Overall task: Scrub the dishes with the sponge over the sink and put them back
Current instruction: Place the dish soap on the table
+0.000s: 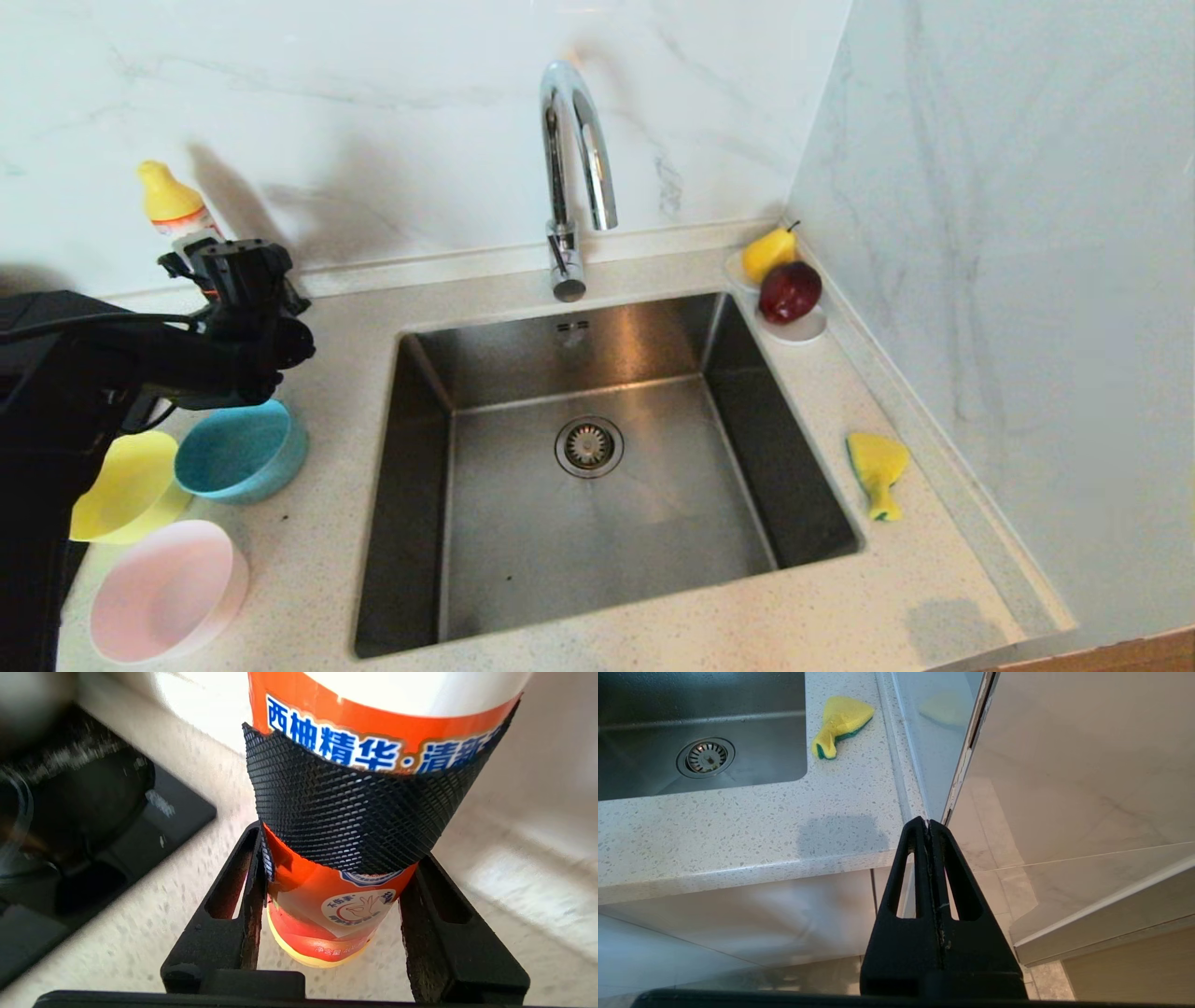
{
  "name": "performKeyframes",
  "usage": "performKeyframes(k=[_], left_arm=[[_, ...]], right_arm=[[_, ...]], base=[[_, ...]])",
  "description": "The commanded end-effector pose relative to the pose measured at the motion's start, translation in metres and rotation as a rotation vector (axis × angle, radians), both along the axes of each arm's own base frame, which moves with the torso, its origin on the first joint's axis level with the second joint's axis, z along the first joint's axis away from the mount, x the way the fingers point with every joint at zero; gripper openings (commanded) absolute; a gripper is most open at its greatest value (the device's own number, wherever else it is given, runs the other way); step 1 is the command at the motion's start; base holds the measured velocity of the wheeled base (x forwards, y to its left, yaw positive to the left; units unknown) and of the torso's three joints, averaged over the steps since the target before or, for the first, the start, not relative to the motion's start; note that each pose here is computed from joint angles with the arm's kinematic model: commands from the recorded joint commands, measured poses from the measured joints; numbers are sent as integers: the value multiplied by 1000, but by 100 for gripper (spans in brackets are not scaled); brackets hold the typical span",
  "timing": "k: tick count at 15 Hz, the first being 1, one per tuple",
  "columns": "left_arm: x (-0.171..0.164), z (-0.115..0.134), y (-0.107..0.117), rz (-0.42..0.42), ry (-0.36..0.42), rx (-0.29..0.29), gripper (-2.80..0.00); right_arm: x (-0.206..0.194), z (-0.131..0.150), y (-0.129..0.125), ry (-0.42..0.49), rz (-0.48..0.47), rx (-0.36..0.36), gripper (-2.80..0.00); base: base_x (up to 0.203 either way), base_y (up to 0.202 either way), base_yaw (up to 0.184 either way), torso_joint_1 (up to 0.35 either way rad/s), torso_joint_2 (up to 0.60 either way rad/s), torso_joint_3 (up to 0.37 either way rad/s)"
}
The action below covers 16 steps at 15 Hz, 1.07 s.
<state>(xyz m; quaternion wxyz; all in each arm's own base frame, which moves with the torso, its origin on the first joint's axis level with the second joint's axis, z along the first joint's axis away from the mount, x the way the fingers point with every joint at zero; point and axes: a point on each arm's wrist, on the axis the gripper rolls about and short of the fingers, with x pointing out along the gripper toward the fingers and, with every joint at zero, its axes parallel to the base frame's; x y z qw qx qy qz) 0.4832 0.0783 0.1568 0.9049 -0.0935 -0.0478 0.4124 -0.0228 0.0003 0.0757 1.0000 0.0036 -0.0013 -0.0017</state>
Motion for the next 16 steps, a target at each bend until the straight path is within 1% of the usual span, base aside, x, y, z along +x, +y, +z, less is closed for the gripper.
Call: performKeyframes(k=[1, 4, 6, 9, 11, 13, 16], left_arm=[[5, -9, 1, 4, 3, -3, -280], [6, -7, 1, 5, -14, -5, -280], [5, -2, 1, 5, -46, -24, -280], [5, -1, -1, 4, -56, -29, -280], [4, 1, -1, 29, -67, -35, -280], [3, -3, -2, 30, -58, -36, -280], [4, -3, -3, 28, -70, -35, -280]], right_arm=[[0, 0, 0, 1, 0, 0, -280], [0, 0, 0, 1, 0, 0, -280], [0, 0, 0, 1, 0, 0, -280], [0, 0, 0, 1, 0, 0, -280], [0, 0, 0, 1, 0, 0, -280], [0, 0, 0, 1, 0, 0, -280], [0, 0, 0, 1, 0, 0, -280]], base=[[0, 0, 0, 0, 0, 0], [0, 0, 0, 0, 0, 0], [0, 0, 0, 0, 0, 0], [0, 0, 0, 0, 0, 0], [0, 0, 0, 0, 0, 0], [0, 0, 0, 0, 0, 0], [0, 0, 0, 0, 0, 0]])
